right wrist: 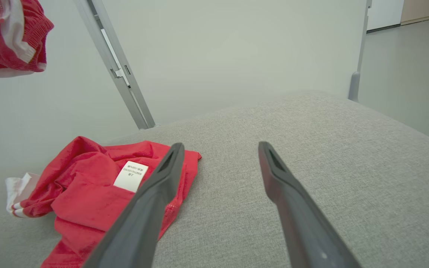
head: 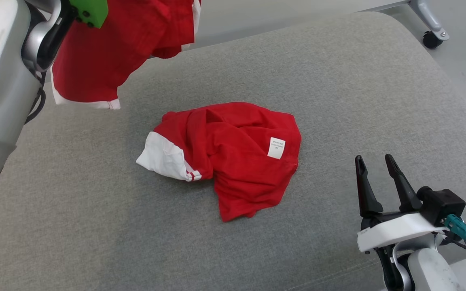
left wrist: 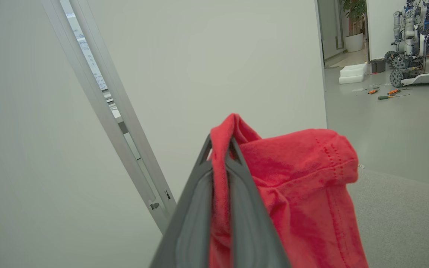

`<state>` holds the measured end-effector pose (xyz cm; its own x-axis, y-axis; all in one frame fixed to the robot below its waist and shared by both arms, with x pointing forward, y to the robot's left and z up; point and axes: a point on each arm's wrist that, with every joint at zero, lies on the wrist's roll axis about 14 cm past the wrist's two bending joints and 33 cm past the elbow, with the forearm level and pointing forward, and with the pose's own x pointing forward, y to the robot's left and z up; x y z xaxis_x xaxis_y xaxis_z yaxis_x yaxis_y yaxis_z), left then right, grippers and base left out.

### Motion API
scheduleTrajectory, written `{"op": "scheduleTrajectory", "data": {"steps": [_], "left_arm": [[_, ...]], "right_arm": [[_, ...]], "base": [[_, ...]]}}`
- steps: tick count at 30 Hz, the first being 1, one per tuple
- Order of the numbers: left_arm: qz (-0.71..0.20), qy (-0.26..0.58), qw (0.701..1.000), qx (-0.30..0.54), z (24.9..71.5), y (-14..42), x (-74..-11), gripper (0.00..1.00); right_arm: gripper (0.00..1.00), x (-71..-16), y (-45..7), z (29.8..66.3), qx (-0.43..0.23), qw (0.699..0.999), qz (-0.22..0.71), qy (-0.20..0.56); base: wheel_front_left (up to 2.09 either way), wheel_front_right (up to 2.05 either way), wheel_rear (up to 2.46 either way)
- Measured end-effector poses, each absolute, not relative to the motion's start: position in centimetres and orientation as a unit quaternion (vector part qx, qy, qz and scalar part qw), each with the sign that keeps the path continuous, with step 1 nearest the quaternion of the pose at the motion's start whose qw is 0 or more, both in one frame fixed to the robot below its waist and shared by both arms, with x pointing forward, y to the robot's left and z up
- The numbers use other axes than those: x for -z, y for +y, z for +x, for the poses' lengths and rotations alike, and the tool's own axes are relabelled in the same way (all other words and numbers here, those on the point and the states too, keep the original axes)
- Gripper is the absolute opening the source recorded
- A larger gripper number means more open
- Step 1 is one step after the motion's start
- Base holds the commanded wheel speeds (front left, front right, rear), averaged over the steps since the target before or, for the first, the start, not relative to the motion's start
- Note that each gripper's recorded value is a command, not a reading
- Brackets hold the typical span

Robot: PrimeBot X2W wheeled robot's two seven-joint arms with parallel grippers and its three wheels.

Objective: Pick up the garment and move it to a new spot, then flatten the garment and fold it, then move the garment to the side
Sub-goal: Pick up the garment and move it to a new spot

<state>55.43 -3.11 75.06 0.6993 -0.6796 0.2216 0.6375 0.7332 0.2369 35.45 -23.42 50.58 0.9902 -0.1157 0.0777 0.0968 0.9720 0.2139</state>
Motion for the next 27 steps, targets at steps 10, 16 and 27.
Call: {"op": "scheduleTrajectory", "data": {"steps": [10,16,27], "left_arm": [[0.074,-0.112,0.951,0.279,56.3,4.7,-70.8,0.00],[0.069,-0.085,0.973,0.203,55.9,11.8,-68.0,0.00],[0.072,-0.060,0.994,0.064,52.2,24.2,-65.5,0.00]], "right_arm": [[1.00,-50.8,-20.6,37.9,0.000,0.994,0.099,-0.047],[1.00,-51.2,-17.8,39.9,-0.049,0.993,0.095,-0.052],[1.00,-51.3,-10.5,43.0,-0.166,0.980,0.091,-0.053]], "base": [[0.00,0.00,0.00],[0.00,0.00,0.00],[0.00,0.00,0.00]]}}
